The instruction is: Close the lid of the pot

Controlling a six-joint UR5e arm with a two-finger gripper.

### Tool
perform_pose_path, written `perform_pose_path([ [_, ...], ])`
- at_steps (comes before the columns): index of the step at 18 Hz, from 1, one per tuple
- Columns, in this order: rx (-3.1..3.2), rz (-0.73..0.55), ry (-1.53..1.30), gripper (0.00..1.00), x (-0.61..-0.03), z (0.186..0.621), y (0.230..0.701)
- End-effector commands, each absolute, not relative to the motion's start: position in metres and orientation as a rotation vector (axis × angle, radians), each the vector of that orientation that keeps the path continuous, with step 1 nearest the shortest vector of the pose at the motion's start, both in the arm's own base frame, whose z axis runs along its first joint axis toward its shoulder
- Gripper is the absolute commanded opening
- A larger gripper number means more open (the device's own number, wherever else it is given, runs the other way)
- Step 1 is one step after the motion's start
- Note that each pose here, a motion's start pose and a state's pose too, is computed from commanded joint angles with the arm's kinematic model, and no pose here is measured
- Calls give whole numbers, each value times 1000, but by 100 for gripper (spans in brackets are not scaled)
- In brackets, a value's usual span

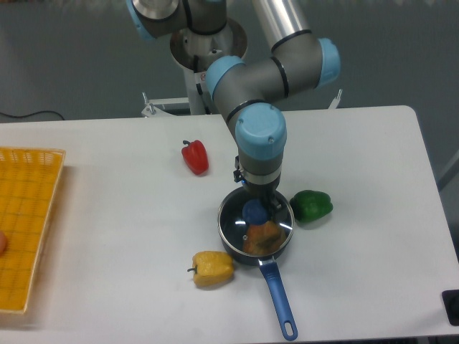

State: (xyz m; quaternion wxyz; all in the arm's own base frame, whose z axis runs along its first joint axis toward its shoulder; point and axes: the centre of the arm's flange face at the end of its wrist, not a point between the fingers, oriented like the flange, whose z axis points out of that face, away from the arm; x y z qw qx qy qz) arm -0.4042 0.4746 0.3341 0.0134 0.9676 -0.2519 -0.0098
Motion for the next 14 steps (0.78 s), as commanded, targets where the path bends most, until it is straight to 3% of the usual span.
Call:
perform_pose_path([
  [8, 3101, -92, -715, 100, -442, 376, 448],
  [14, 3023, -80, -1000, 100, -475, 417, 380],
])
